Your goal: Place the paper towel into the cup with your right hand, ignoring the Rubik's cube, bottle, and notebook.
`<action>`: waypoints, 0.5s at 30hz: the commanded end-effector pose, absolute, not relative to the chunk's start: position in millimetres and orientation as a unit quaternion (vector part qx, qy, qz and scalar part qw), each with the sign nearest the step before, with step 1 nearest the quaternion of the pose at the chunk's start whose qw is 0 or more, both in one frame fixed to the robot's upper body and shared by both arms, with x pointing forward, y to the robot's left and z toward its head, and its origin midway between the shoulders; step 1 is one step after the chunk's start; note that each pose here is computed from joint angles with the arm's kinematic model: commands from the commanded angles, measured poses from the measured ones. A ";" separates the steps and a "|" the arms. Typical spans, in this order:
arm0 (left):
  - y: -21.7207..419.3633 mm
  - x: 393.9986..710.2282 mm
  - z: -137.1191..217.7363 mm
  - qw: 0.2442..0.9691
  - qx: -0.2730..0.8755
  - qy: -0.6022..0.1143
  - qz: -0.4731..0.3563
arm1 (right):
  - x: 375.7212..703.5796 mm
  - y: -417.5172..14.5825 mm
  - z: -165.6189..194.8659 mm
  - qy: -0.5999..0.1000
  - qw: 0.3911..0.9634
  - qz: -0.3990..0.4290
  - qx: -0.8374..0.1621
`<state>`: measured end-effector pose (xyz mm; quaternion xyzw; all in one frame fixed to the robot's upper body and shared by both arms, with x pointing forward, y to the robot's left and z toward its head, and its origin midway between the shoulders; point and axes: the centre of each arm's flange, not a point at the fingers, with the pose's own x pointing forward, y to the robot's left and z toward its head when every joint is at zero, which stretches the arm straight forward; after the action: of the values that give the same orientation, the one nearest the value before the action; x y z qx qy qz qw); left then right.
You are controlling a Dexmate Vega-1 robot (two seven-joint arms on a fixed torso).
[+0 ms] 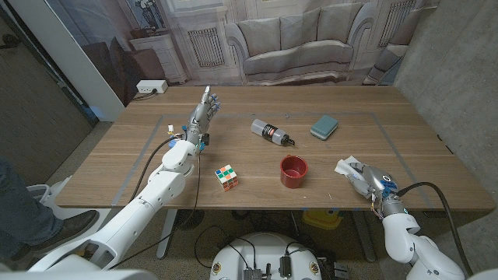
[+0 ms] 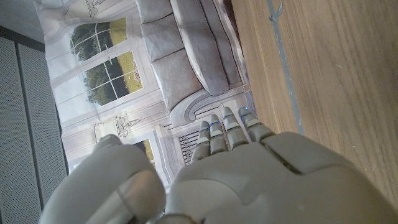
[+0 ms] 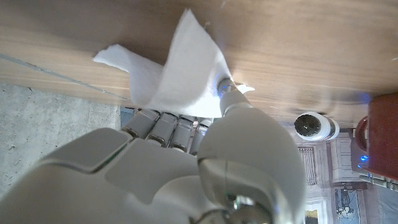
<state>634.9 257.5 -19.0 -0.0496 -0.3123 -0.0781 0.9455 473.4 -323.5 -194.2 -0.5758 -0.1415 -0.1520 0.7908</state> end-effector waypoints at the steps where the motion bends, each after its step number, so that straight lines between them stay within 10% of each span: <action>1: 262.9 634.4 -21.9 0.945 -0.057 -0.314 -0.074 | 479.3 -321.9 -184.5 -0.156 0.787 -0.159 -0.576; 15: 262.9 637.6 -22.4 0.944 -0.062 -0.316 -0.077 | 480.9 -322.8 -178.8 -0.155 0.783 -0.177 -0.576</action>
<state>634.9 263.8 -21.9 -0.0575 -0.3141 -0.0738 0.9448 479.3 -322.1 -183.2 -0.5759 -0.1538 -0.1621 0.7864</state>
